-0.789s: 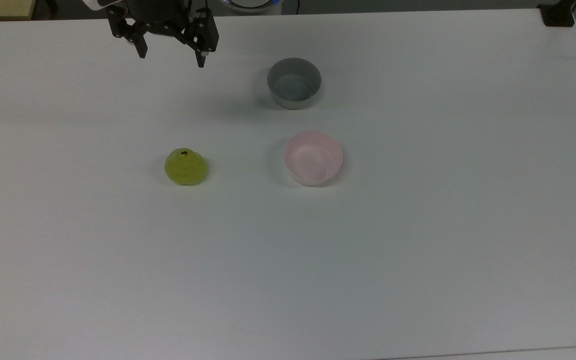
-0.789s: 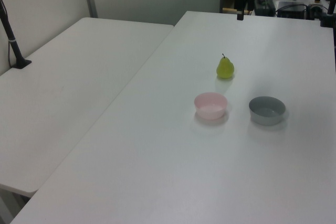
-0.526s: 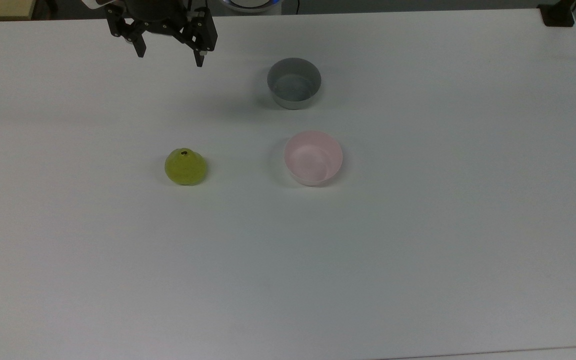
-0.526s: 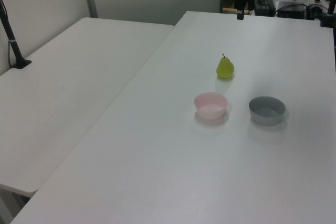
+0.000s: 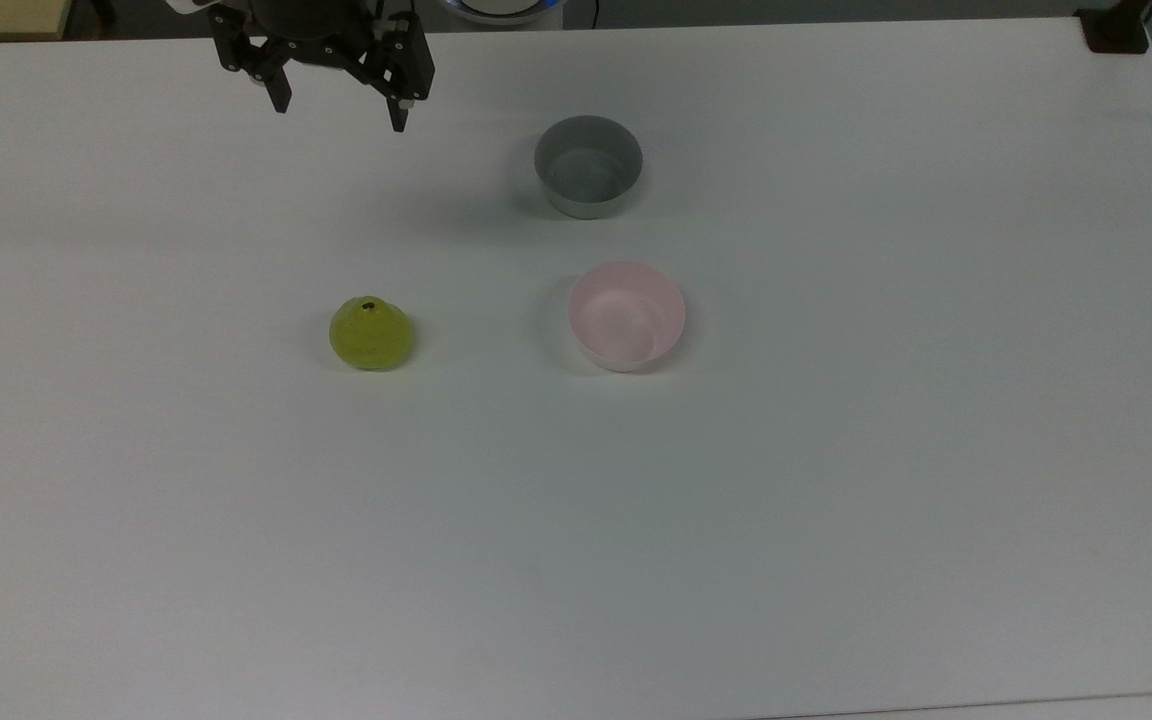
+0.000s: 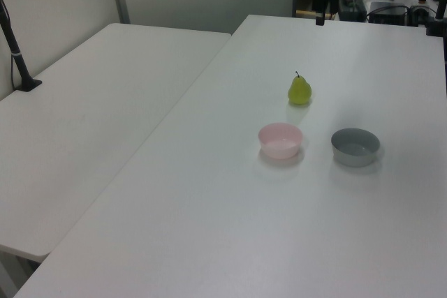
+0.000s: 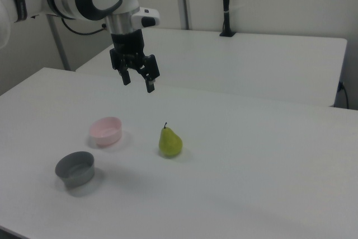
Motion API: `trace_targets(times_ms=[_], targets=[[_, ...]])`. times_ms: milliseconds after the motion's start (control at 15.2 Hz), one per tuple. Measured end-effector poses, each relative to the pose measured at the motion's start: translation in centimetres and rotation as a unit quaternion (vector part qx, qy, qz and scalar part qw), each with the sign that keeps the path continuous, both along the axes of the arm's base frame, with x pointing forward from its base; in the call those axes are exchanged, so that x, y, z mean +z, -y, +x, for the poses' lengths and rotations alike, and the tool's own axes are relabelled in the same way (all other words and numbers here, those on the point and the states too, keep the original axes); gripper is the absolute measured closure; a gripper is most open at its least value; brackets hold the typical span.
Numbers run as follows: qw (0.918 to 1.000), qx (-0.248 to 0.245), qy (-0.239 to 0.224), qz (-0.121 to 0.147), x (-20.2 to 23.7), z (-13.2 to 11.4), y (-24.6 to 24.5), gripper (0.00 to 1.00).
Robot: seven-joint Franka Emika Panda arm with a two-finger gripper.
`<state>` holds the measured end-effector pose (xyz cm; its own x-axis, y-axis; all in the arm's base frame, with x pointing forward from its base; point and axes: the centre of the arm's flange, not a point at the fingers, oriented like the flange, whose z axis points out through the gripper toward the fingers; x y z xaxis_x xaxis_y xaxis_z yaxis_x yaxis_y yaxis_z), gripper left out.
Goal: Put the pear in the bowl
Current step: 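Move the open gripper toward the green pear, then lower the gripper over the green pear and close on it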
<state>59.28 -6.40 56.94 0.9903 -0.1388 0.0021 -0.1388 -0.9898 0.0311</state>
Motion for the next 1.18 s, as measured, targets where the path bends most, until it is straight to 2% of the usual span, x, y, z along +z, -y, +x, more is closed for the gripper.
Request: trace_targets(times_ms=[789, 987, 1184], targets=[[0.9996, 0.028, -0.008, -0.003, -0.8, 0.4, -1.7, 0.0], [0.9984, 0.054, -0.018, -0.004, -1.9, 0.8, -1.7, 0.0], [0.9968, 0.076, -0.024, -0.01, -5.0, 2.6, -1.4, 0.0]])
